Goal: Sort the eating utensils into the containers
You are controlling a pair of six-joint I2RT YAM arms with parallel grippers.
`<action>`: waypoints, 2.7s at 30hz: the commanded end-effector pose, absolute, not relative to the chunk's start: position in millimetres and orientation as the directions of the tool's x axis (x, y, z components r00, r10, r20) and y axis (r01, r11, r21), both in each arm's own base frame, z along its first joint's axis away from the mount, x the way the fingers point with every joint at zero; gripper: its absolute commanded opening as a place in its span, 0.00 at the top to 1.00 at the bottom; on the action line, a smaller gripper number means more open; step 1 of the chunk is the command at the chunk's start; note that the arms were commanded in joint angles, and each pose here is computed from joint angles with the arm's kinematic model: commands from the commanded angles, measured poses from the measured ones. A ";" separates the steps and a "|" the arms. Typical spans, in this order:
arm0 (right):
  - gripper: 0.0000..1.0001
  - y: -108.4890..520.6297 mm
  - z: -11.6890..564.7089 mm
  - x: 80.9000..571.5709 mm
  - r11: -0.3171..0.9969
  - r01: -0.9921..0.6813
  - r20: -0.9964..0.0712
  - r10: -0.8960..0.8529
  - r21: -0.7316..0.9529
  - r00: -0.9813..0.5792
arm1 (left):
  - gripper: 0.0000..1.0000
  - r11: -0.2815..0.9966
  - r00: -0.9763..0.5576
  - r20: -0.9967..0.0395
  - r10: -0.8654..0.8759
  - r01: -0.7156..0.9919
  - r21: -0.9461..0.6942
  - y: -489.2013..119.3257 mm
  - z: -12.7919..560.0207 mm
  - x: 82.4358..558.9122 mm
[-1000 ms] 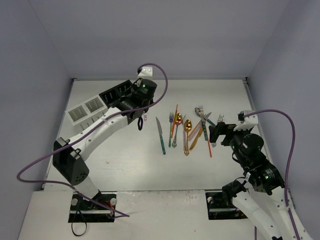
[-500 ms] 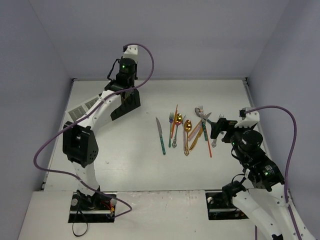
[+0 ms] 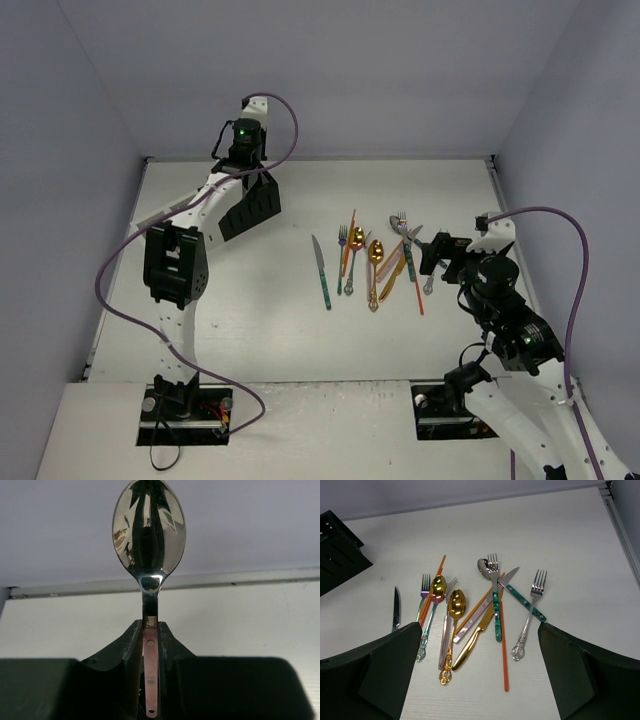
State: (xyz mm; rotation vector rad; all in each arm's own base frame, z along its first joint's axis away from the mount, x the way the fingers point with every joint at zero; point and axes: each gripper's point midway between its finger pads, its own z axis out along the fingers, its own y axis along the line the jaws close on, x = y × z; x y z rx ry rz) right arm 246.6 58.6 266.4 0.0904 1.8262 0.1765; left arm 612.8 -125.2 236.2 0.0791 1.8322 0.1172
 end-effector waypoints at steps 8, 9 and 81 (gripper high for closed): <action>0.00 58.0 265.9 257.1 0.985 0.002 -0.956 0.170 0.174 -0.241 | 0.89 1.000 -0.178 -0.984 0.003 0.017 0.000 -135.6 262.1 597.7; 0.00 58.0 265.5 257.3 0.985 0.002 -0.956 0.168 0.173 -0.241 | 0.85 1.000 -0.180 -0.984 0.004 0.021 0.000 -137.0 262.3 594.1; 0.00 54.8 267.5 243.2 0.980 0.003 -0.947 0.191 0.197 -0.259 | 0.99 0.962 -0.836 -0.517 0.187 0.263 -0.077 -396.7 43.1 382.9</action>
